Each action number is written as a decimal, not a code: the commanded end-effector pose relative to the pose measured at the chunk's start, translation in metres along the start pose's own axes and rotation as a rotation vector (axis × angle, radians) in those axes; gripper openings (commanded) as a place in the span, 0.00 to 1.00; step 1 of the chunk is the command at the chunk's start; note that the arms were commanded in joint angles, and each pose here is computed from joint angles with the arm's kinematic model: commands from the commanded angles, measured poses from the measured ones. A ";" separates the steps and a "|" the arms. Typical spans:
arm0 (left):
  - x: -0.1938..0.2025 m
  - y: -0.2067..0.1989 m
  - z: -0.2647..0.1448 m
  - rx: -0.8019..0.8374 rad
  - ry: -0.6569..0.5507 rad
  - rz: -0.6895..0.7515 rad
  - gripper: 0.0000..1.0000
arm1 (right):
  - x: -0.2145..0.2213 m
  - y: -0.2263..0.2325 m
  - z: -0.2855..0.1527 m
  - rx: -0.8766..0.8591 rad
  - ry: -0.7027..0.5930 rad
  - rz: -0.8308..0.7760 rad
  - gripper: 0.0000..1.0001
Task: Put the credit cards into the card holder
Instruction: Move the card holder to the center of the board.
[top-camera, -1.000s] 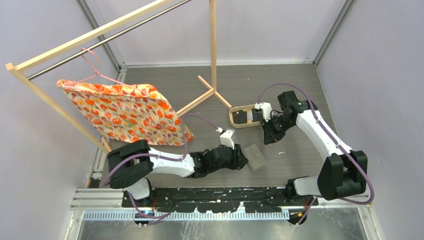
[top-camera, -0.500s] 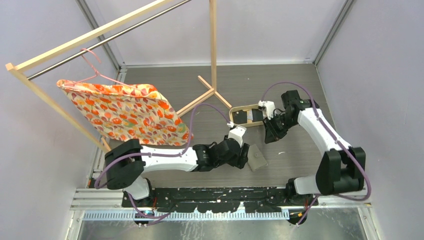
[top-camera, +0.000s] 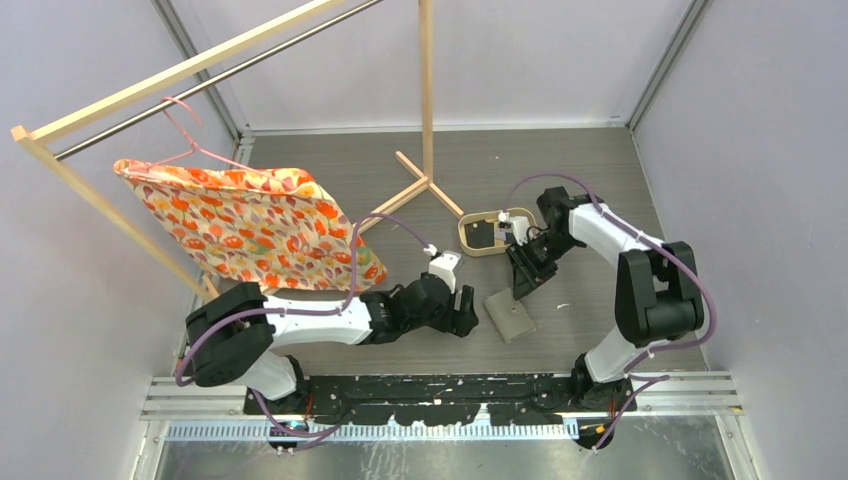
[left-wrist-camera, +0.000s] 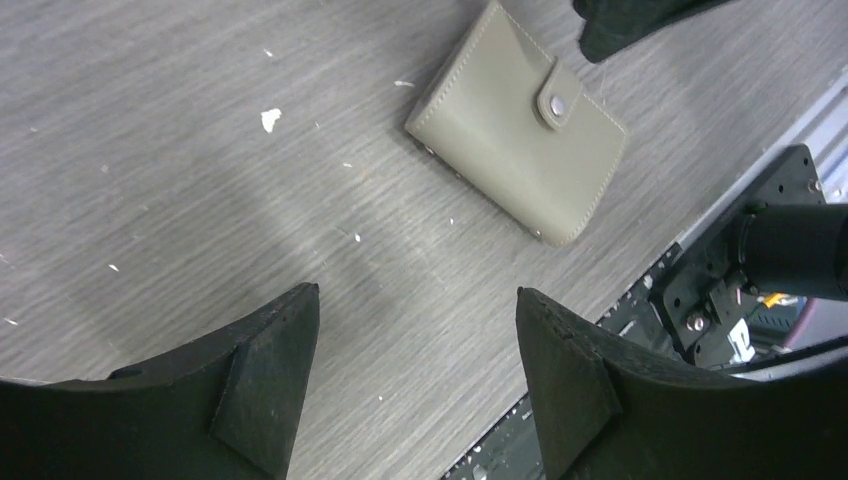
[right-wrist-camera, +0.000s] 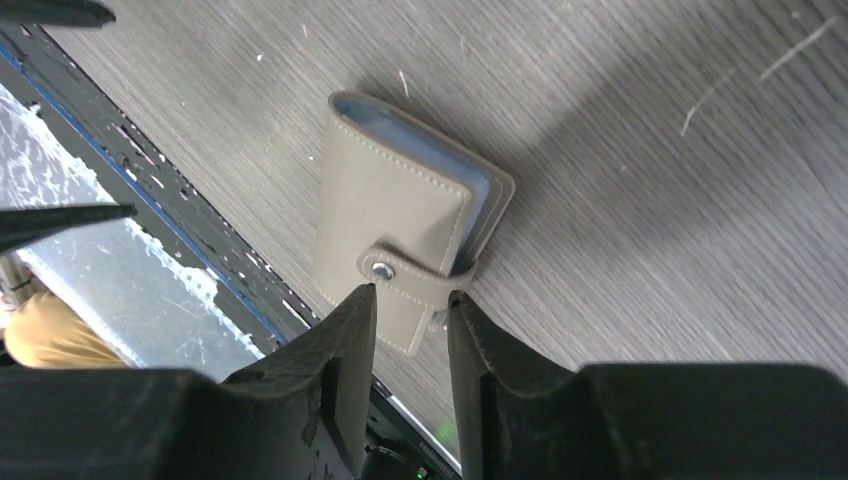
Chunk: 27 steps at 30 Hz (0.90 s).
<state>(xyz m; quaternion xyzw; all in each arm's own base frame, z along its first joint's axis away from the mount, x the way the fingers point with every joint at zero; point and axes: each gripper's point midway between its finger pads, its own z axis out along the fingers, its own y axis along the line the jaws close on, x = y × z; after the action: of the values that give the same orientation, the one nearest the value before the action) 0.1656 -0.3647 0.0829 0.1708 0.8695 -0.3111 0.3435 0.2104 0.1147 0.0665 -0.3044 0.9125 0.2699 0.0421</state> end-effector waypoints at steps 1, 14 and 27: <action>-0.015 -0.025 -0.007 0.109 -0.052 -0.065 0.73 | -0.023 -0.003 0.009 -0.024 -0.029 0.032 0.38; -0.014 -0.030 -0.009 0.144 -0.058 -0.079 0.69 | -0.027 -0.011 0.029 -0.084 0.030 0.102 0.39; -0.015 -0.034 -0.013 0.164 -0.057 -0.080 0.68 | -0.035 -0.003 0.027 -0.153 0.002 0.155 0.01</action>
<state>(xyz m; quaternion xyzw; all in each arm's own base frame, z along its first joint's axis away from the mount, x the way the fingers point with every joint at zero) 0.1520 -0.3763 0.0871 0.1593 0.8590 -0.3655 0.3211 0.2270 0.1371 0.0357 -0.2474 0.9147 0.3182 -0.0293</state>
